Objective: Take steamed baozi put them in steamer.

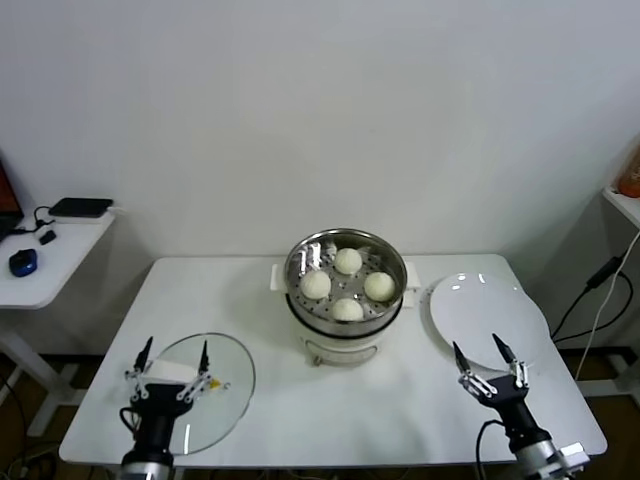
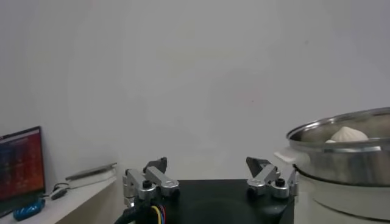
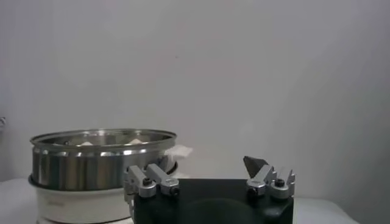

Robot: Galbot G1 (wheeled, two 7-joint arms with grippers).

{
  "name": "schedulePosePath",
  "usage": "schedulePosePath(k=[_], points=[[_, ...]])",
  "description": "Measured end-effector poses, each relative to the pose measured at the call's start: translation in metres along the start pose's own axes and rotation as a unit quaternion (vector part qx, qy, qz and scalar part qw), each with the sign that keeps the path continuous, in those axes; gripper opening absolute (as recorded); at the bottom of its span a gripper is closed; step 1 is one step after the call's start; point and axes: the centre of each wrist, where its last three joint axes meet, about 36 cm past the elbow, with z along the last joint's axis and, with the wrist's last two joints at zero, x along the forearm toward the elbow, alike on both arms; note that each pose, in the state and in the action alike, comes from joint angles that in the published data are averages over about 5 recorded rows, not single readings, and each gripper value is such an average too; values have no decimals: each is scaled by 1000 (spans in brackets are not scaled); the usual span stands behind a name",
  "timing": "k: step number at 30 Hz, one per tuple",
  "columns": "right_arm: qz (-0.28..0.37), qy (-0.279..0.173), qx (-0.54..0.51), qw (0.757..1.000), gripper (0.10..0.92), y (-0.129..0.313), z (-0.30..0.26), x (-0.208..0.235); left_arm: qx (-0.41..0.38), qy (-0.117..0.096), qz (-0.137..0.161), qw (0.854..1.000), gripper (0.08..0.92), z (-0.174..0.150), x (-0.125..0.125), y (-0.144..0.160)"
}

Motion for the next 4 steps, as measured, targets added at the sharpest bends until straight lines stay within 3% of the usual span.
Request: schedulePosePath(k=[4], points=[[-2,-1,1,1000,823,-1,0,0,-1,-1,0,1000,823,0,0,1]])
